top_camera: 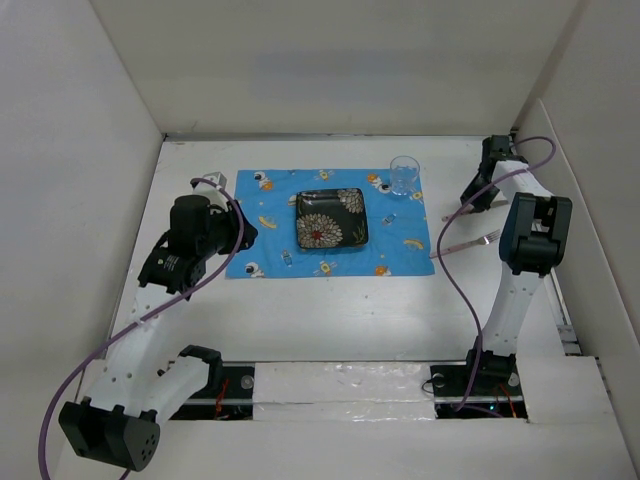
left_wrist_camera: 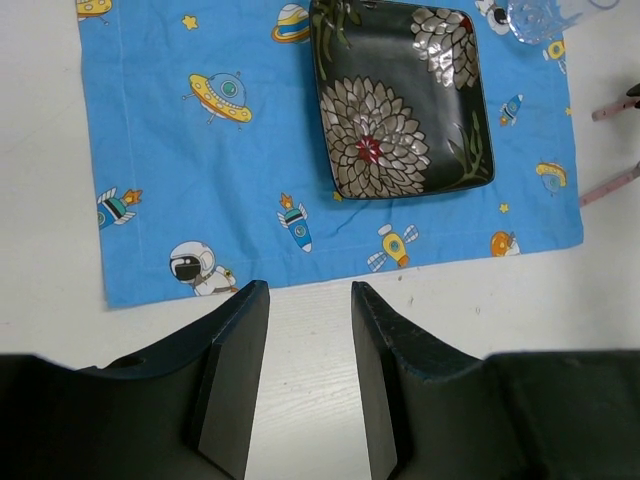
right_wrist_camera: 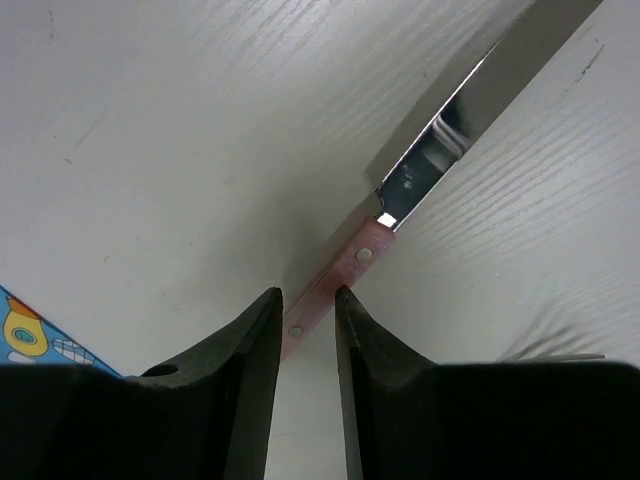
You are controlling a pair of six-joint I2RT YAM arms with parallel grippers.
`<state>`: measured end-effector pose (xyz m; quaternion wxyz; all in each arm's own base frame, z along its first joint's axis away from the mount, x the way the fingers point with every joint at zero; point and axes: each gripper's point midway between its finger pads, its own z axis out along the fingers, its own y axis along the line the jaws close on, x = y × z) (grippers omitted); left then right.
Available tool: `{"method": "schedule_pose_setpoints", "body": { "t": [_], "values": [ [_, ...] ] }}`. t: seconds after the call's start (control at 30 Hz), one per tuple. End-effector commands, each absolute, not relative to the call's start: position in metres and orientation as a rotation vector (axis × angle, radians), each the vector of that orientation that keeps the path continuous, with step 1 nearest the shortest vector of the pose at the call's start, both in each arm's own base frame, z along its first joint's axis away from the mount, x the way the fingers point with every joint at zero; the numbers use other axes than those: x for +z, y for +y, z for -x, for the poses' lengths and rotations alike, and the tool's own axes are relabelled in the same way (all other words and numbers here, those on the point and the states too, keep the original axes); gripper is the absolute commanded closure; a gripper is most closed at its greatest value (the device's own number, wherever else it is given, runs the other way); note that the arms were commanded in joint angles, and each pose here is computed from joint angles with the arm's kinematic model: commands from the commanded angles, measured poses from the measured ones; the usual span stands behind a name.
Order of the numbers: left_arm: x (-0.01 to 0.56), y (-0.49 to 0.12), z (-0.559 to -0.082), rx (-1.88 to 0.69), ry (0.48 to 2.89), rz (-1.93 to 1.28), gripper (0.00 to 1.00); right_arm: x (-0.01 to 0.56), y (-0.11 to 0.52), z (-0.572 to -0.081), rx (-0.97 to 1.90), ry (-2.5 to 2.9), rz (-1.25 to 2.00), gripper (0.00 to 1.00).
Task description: Set the dinner table for one person
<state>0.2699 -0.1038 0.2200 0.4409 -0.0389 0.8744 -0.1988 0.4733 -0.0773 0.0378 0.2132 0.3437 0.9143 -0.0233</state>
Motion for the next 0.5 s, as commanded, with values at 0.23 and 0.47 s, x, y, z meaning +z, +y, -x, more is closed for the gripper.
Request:
{"method": "schedule_pose_setpoints", "body": {
  "t": [0.23,0.47],
  "values": [
    [0.24,-0.102,-0.267,-0.504,2.085,0.095,0.64,0.026,-0.09,-0.452,-0.159,2.609,-0.987,0.59],
    [0.245,-0.102,-0.261,-0.519,2.067,0.111,0.64,0.026,-0.094,-0.453,-0.15,2.617,-0.958,0.69]
  ]
}}
